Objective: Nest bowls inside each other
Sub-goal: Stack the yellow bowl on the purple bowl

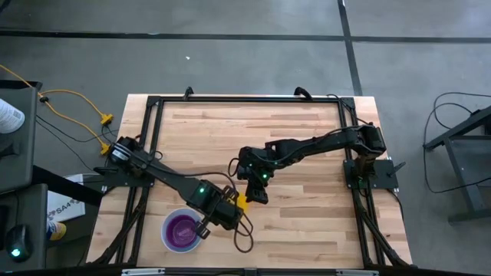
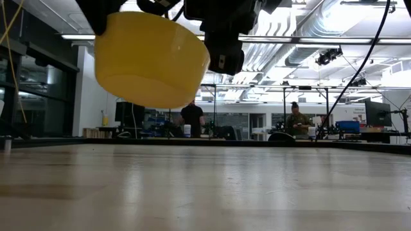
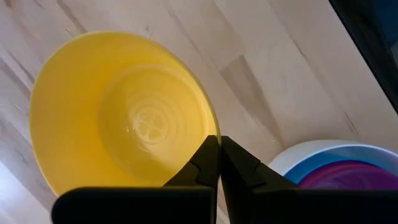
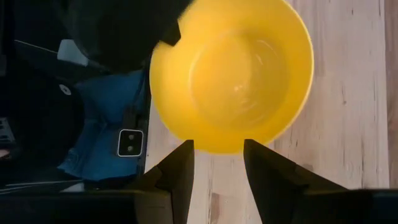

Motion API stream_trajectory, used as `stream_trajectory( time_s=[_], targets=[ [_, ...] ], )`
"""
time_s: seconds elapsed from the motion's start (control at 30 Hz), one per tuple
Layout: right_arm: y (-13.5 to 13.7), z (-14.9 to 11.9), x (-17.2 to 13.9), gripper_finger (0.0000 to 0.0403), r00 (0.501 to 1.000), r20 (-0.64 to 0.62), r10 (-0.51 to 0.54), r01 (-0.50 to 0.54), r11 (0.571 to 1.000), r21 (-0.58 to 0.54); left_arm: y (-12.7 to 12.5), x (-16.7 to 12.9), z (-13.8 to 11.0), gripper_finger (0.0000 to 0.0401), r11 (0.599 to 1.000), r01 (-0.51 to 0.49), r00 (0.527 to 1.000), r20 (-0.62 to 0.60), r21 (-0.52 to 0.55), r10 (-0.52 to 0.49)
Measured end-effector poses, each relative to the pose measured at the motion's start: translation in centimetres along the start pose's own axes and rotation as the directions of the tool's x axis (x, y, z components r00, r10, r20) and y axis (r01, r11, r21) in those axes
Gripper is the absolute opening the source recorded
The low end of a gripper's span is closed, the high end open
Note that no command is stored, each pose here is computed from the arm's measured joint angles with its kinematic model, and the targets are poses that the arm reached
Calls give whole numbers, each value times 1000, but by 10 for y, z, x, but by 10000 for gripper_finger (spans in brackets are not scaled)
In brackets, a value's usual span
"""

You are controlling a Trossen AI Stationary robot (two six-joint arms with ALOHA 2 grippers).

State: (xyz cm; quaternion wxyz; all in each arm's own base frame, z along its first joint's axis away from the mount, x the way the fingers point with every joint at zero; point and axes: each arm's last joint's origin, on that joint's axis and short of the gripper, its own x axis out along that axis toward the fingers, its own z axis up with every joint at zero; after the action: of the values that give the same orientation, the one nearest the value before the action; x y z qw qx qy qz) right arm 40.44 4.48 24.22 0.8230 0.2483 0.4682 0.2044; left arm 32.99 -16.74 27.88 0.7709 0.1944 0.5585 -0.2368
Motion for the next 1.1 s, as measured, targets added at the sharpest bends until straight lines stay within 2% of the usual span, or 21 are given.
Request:
stream_trajectory(
  time_s=[0.23, 0.63, 1.1],
  targets=[
    [1, 0, 0, 133, 1000, -8, 21, -21, 1000, 3, -10, 0, 1, 0, 1000, 9, 1000, -4, 12, -9],
    [0, 0, -1, 133, 999, -13, 40, -40, 999, 8, -18, 0, -4, 0, 998, 1, 998, -61, -61, -5],
    [3, 0, 1, 133, 999, -7, 38, -38, 999, 29, -69, -1, -4, 0, 994, -18, 996, -88, -106, 9]
  ],
)
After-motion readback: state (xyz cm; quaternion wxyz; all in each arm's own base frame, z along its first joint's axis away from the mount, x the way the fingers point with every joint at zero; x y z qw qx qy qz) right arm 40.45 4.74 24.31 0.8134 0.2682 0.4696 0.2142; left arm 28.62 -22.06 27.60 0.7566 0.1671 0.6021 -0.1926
